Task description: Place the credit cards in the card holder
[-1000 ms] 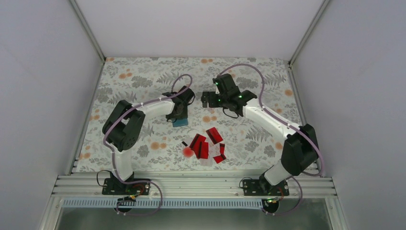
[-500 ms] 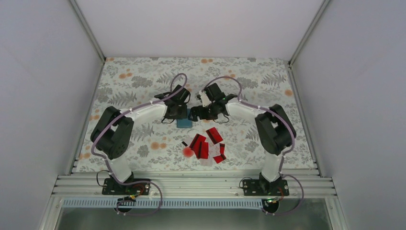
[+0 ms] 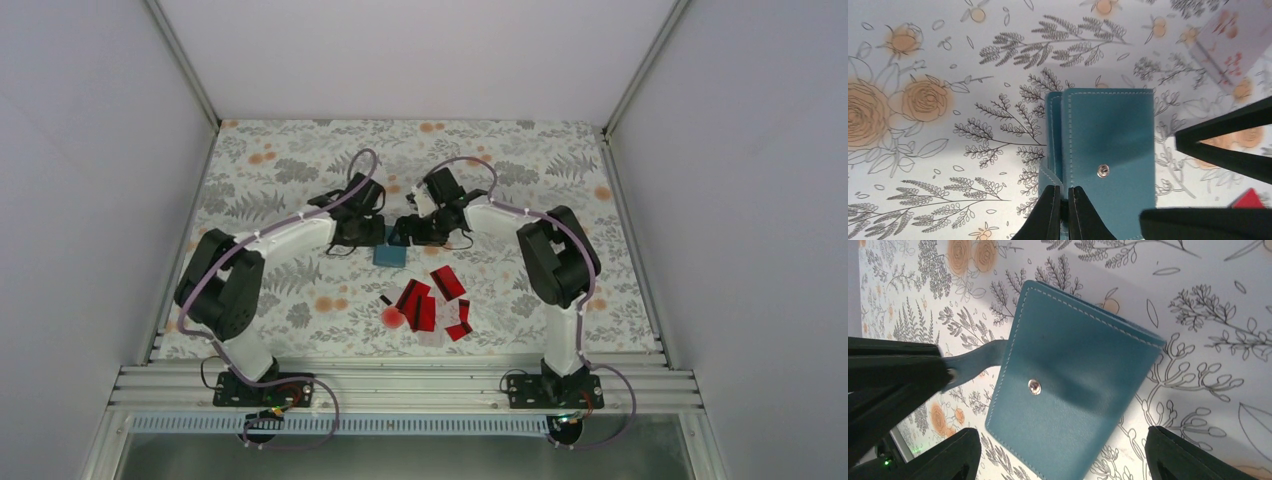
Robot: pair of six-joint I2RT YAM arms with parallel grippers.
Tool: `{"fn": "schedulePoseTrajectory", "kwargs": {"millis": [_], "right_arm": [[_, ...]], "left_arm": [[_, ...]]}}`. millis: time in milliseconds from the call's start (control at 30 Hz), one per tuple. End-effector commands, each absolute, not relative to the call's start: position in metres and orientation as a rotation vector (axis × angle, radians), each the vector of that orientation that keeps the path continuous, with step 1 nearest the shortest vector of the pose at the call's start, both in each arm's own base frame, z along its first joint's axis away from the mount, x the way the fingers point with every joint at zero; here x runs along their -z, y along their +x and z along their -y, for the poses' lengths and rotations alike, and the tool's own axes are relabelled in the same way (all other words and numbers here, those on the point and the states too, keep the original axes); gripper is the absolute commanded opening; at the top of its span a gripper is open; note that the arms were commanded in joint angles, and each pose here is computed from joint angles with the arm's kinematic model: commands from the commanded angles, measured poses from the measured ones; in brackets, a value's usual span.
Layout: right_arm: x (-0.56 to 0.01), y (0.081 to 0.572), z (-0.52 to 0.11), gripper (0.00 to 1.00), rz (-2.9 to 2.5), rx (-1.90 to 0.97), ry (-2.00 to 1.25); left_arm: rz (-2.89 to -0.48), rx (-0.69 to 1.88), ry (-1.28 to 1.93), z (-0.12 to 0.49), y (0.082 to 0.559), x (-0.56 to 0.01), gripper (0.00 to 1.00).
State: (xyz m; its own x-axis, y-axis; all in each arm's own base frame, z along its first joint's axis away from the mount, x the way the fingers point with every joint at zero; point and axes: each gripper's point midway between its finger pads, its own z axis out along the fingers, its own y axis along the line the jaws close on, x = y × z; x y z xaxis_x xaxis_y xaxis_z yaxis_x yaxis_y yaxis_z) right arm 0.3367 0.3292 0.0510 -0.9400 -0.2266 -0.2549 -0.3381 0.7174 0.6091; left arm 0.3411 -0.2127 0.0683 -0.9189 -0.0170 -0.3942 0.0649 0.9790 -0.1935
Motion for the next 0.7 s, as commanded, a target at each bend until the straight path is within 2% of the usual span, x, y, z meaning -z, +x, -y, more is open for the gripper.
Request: {"fn": "schedulePoseTrajectory", "kwargs": {"millis": [0, 267, 667], "right_arm": [[-0.054, 0.345, -0.332, 0.84, -2.766, -1.024, -0.439], [-0.061, 0.361, -0.315, 0.99, -2.806, -0.754, -0.398], [-0.068, 0.365, -0.313, 0.99, -2.847, -0.698, -0.294]], "left_arm": [[-2.647, 0.447, 0.026, 0.22, 0.349, -0.102, 0.02], [-2.639, 0.588, 0.029, 0.233, 0.35, -0.11, 0.02], [-2.591, 0.694, 0.017, 0.246, 0.355, -0.136, 0.02]]}}
